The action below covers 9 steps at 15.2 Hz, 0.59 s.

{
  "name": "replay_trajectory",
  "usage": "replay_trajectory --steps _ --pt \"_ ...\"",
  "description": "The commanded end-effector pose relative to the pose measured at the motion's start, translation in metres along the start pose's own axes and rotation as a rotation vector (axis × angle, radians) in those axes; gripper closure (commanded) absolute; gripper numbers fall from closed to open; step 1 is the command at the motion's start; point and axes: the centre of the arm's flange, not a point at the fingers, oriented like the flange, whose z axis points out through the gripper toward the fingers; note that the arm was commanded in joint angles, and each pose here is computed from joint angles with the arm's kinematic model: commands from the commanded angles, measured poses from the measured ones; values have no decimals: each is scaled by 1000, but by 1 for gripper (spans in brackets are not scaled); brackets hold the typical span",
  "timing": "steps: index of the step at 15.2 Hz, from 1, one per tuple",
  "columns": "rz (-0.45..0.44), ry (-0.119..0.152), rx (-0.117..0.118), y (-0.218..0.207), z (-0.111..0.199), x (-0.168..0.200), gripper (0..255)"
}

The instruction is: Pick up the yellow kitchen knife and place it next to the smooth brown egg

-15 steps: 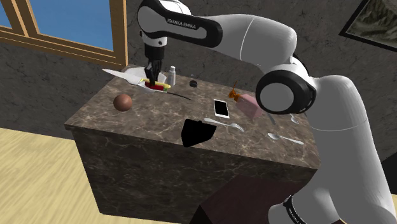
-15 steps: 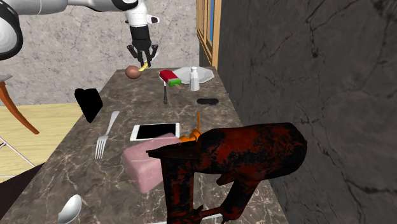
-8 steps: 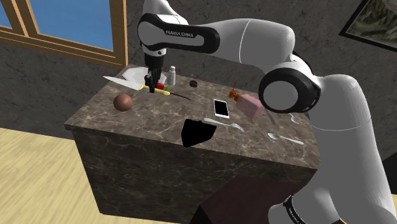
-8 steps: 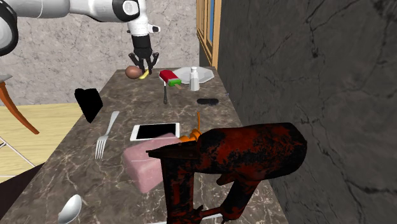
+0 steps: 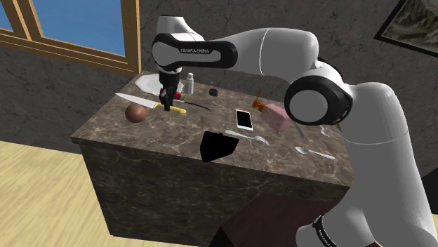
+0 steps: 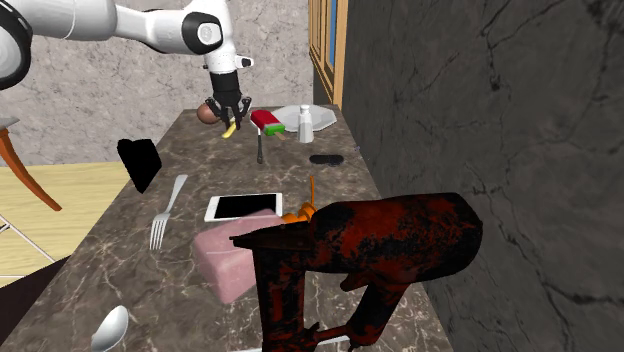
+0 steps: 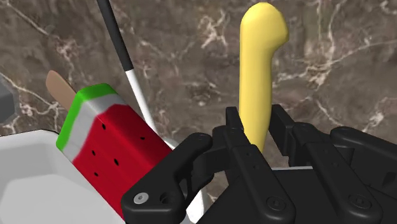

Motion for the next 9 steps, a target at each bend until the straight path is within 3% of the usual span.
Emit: replay_trajectory --steps 1,9 --pt "0 1 0 1 11 1 255" --pt "0 1 0 1 14 1 255"
